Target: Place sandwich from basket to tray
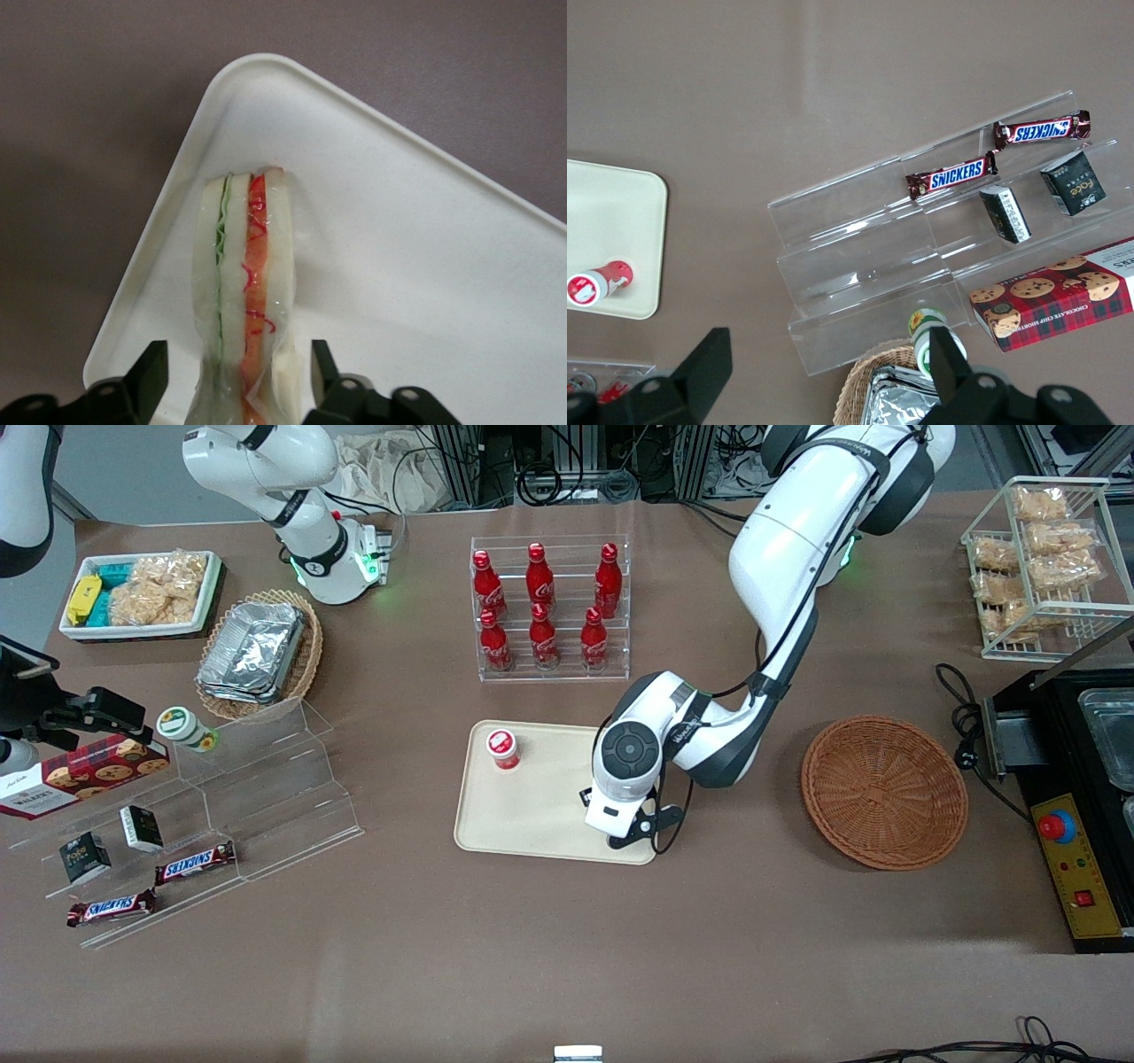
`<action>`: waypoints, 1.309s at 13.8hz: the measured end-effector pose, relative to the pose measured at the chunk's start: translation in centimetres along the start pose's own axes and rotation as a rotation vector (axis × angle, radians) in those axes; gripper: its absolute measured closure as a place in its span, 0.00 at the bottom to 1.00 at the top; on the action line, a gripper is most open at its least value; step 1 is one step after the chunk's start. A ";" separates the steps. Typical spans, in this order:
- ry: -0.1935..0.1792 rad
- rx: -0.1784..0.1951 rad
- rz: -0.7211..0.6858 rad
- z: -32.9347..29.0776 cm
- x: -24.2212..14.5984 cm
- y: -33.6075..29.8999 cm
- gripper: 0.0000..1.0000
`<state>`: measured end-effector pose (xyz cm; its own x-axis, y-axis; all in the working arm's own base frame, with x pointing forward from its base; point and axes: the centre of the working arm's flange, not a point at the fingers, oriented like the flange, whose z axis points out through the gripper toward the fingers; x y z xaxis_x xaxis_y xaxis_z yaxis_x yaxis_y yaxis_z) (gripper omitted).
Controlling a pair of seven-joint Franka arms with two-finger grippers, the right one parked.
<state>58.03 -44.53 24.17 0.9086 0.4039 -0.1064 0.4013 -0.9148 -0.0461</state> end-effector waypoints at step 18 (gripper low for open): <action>0.170 0.009 -0.047 -37.0 2.5 -19.6 0.00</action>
<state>56.71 -25.53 61.58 0.8956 0.4400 0.0660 0.4436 -0.8944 -0.0564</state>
